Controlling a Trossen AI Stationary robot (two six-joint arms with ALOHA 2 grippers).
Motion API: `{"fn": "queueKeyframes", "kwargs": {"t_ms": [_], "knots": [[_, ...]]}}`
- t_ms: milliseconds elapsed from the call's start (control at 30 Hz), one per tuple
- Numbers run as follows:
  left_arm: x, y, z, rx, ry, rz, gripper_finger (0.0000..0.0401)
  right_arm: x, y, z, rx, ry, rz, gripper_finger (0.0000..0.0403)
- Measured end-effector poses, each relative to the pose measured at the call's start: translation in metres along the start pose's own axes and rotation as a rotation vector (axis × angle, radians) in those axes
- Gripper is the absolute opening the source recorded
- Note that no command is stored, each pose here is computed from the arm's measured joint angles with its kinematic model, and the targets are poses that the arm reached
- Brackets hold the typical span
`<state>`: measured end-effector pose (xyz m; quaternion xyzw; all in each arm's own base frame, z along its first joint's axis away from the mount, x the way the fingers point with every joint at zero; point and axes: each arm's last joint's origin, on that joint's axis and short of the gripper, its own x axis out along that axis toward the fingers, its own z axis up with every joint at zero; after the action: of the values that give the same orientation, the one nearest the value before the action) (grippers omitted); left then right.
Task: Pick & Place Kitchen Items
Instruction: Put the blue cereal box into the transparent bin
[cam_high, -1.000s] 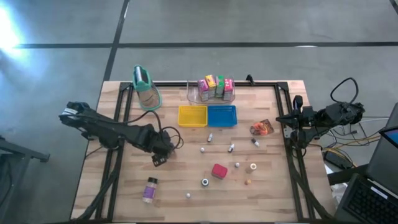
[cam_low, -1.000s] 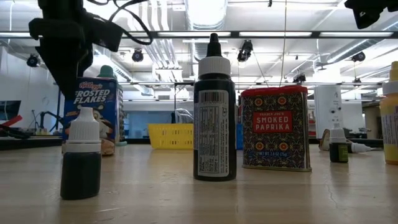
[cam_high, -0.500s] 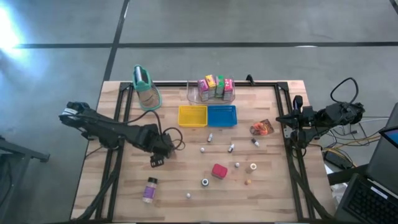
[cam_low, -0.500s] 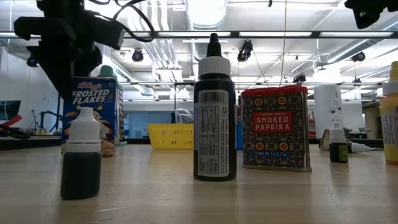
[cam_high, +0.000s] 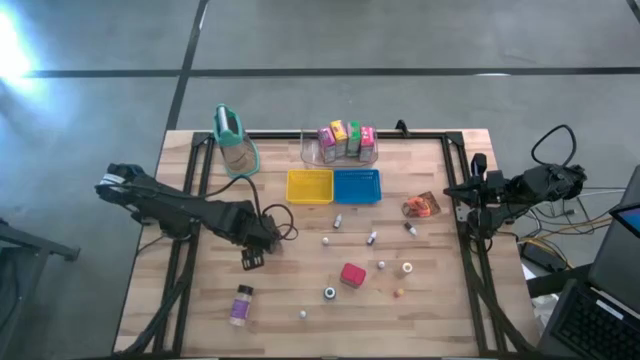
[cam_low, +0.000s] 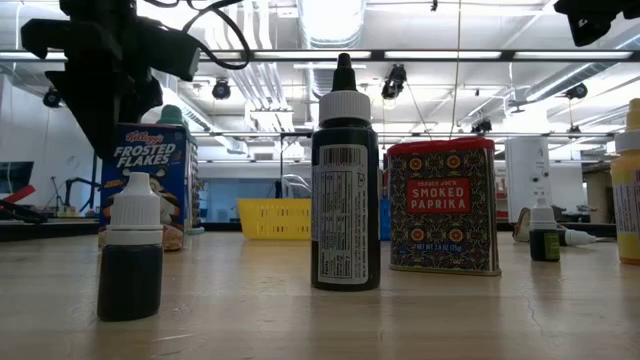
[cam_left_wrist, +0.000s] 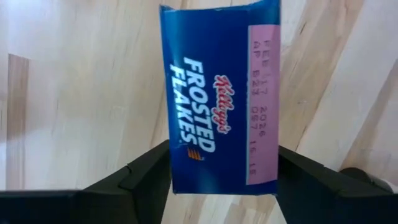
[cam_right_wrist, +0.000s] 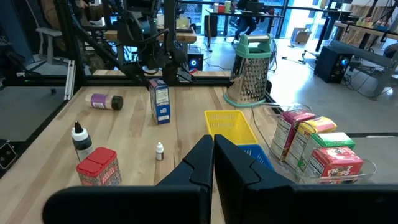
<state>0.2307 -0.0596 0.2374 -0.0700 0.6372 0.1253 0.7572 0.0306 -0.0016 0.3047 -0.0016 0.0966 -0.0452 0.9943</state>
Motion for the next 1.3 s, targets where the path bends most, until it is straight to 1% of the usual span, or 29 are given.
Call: {"fn": "queueKeyframes", "kwargs": {"t_ms": [200,500,633,767,900,1033,1133,1200,1300], "knots": [[0.0,-0.001,0.002,0.016,-0.018,-0.011,0.0232,0.0,0.0,0.0,0.0,0.0,0.0,0.0008],[0.0,-0.001,0.002,0.015,-0.014,-0.018,0.0194,0.0,0.0,0.0,0.0,0.0,0.0,0.0008],[-0.002,-0.002,0.003,-0.016,-0.017,-0.025,0.018,0.0,0.0,0.0,0.0,0.0,0.0,0.0008],[-0.014,-0.004,0.01,-0.074,-0.055,-0.05,0.017,0.0,0.0,0.0,0.0,0.0,0.0,0.0008],[-0.043,-0.005,0.022,-0.13,-0.136,-0.095,0.0166,0.0,0.0,0.0,0.0,0.0,0.0,0.0008],[-0.078,0.0,0.041,-0.221,-0.299,-0.098,0.0166,0.0,0.0,0.0,0.0,0.0,0.0,0.0008],[-0.098,0.012,0.054,-0.351,-0.424,-0.051,0.0166,0.0,0.0,0.0,0.0,0.0,0.0,0.0008],[-0.107,0.025,0.062,-0.453,-0.483,-0.02,0.0166,0.0,0.0,0.0,0.0,0.0,0.0,0.0008],[-0.115,0.054,0.075,-0.592,-0.537,0.004,0.0165,0.0,0.0,0.0,0.0,0.0,0.0,0.0008]]}}
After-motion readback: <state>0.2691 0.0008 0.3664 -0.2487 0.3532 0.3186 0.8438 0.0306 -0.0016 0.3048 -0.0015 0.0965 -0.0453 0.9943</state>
